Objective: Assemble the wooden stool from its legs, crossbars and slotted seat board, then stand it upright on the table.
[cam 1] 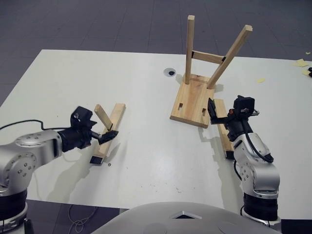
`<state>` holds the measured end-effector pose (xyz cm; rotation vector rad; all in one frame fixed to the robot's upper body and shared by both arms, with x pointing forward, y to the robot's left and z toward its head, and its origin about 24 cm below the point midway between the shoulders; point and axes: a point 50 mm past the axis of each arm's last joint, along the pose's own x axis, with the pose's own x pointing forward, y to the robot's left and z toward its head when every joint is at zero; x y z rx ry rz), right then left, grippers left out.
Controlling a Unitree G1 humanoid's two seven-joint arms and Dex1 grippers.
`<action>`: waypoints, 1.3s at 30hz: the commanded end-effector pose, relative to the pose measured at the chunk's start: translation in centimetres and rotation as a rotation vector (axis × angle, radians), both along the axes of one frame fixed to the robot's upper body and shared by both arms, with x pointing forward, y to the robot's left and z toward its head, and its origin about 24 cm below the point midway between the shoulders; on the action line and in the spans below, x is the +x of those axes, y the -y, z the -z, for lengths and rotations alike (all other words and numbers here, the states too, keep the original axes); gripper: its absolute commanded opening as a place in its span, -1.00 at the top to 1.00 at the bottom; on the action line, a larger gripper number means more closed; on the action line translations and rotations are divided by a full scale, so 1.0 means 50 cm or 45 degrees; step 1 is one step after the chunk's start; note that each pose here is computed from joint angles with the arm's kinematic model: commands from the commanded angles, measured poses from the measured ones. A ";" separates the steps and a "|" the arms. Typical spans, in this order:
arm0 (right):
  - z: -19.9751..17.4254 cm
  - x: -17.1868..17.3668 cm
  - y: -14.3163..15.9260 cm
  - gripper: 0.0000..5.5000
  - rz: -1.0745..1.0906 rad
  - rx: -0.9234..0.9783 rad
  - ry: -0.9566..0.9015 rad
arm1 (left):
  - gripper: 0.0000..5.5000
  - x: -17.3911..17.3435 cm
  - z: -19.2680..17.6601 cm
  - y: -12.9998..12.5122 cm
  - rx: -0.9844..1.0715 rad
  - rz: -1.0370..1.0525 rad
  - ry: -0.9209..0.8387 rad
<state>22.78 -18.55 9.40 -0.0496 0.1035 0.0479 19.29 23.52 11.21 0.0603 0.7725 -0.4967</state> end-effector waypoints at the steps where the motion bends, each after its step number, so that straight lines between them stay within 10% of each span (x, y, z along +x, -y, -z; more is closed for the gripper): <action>1: -0.003 -0.003 -0.007 -0.96 -0.011 0.006 0.012 | -0.96 -0.027 0.042 -0.001 0.163 0.040 -0.068; 17: -0.008 -0.002 -0.015 -0.96 0.035 0.040 0.043 | -0.08 -0.017 0.071 -0.019 0.321 0.215 -0.059; 28: -0.029 0.019 -0.008 -0.96 -0.039 0.046 0.084 | 0.24 0.090 -0.045 0.011 0.229 0.147 0.444; 34: -0.153 0.063 -0.076 -0.96 -0.459 0.917 0.271 | 0.24 0.183 -0.205 0.102 0.006 0.119 1.218; 39: -0.249 0.088 -0.096 -0.96 -0.819 1.314 0.287 | 0.24 0.168 -0.181 0.185 -0.083 0.374 1.312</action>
